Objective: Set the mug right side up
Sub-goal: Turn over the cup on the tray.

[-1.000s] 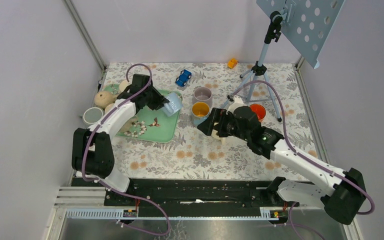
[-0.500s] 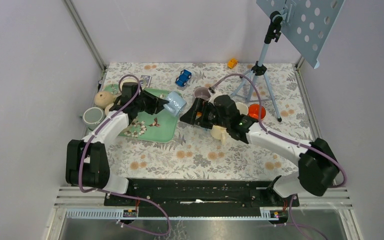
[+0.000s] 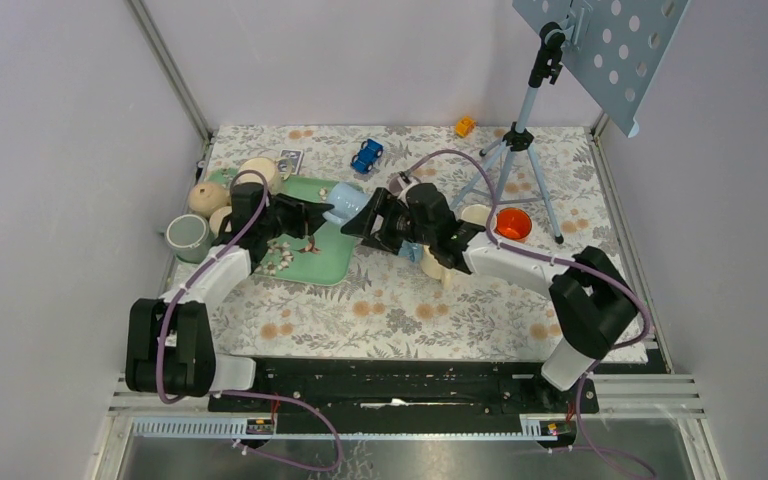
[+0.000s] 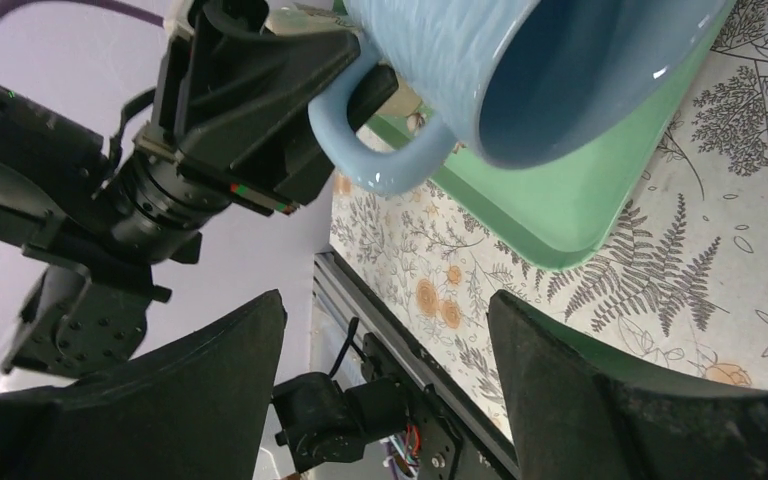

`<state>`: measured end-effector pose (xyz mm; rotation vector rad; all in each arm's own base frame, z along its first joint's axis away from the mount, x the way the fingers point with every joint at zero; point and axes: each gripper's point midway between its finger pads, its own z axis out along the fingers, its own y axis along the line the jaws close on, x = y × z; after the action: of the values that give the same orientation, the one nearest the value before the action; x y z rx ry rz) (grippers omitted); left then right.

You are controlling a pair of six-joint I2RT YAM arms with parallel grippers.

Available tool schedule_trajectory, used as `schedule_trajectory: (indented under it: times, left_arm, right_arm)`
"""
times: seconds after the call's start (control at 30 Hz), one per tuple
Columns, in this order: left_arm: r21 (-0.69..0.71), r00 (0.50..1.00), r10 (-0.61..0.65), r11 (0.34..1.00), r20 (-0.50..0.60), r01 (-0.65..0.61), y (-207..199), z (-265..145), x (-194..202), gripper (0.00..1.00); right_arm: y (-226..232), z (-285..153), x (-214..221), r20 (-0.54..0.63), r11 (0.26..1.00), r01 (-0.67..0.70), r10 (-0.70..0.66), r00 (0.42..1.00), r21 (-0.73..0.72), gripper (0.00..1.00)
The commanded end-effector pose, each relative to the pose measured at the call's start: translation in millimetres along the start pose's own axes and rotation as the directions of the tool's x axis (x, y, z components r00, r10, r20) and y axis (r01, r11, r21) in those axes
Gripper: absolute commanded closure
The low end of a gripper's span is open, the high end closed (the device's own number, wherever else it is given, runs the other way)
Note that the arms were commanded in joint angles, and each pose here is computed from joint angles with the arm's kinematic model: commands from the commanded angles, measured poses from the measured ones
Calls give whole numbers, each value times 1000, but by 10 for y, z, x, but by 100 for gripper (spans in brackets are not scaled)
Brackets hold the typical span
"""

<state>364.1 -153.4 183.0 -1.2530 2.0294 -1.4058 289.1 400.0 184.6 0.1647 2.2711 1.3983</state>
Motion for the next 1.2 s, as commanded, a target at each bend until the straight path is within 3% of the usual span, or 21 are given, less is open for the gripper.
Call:
schedule_trajectory:
  times: [0.0,0.3,0.73,1.17]
  left_arm:
    - [267,997,55,963,-59,-37,-687,-302,197,100]
    - [317,996,12,948,-83,15,-682,-419,237,100]
    - [365,989,-13,929,-144,66,-652,-584,312,100]
    - [377,985,-23,922,-169,87,-581,-676,373,100]
  right_arm:
    - [334,75,-155,28,994,-43,46,999,-98,20]
    - [360,284,-183,15,984,-131,134,991,-124,28]
    - [439,443,-286,32,980,-150,156,987,-131,33]
    - [658,592,-427,32,975,-155,163,986,-162,46]
